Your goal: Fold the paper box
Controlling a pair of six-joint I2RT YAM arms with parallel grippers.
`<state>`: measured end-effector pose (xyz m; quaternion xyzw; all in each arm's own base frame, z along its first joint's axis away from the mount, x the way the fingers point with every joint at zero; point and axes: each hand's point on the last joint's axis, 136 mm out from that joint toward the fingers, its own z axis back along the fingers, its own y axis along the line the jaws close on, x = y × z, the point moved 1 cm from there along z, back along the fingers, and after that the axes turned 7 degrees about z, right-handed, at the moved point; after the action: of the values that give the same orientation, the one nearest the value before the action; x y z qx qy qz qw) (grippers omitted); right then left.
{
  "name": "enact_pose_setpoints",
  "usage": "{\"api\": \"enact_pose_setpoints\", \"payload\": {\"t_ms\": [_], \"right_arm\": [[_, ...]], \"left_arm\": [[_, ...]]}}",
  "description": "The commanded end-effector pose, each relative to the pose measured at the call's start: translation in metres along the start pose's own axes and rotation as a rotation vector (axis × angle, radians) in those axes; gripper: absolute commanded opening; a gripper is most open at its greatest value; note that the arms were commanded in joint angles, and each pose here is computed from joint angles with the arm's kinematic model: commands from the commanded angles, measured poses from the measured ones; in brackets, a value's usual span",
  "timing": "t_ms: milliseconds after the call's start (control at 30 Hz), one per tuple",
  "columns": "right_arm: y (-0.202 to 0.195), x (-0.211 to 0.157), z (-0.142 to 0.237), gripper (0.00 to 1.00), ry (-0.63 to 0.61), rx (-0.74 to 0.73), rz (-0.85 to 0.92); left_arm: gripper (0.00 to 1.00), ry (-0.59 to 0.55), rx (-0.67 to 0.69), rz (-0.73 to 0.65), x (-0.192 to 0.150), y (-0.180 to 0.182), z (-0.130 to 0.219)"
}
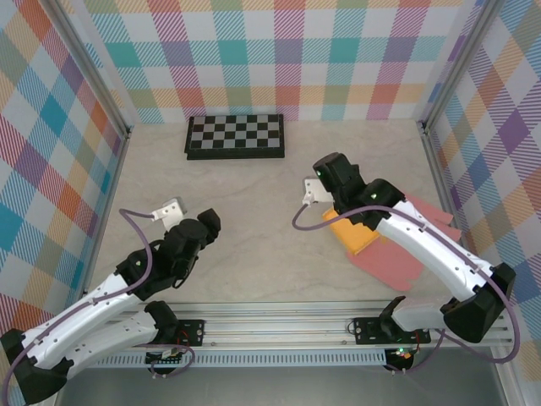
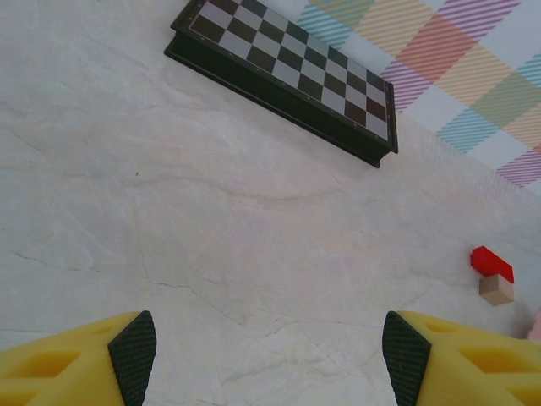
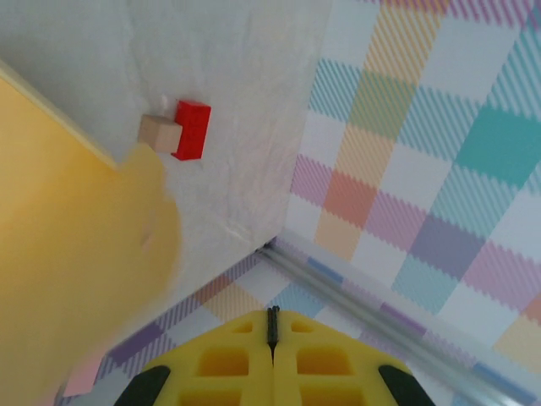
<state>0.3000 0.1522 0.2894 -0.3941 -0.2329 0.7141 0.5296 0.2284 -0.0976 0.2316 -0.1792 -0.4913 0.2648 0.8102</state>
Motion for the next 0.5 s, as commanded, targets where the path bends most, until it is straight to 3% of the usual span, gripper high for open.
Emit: {"api": "enact_pose_setpoints", "payload": {"t_ms": [0, 100, 167, 233, 300, 367, 467], "right_arm": [[0.005, 0.025, 0.02, 0.0, -0.14, -0.031, 0.193], [0.01, 0.056, 0.026, 0.0, -0.234, -0.042, 0.264], [0.001, 0.067, 0.026, 0.0, -0.25, -0.065, 0.207], [-0.022, 0.069, 0.031, 0.25, -0.271, -0.079, -0.008], [-0.036, 0.063, 0.041, 0.38, -0.34, -0.036, -0.228], [-0.033, 0.052, 0.041, 0.55, -0.387, 0.018, -0.318], [-0.01, 0.03, 0.025, 0.63, -0.384, 0.154, -0.382]], "left_arm": [[0.74, -0.038, 0.061, 0.009, 0.004, 0.024, 0.004], [0.73, -0.055, 0.072, 0.027, 0.006, 0.036, 0.009], [0.73, -0.062, 0.07, 0.035, 0.006, 0.041, 0.011], [0.74, -0.062, 0.067, 0.036, 0.006, 0.044, 0.013], [0.74, -0.058, 0.057, 0.024, 0.006, 0.044, 0.014], [0.74, -0.053, 0.048, 0.004, 0.005, 0.042, 0.013], [0.75, -0.035, 0.019, -0.03, 0.002, 0.033, 0.01]]}}
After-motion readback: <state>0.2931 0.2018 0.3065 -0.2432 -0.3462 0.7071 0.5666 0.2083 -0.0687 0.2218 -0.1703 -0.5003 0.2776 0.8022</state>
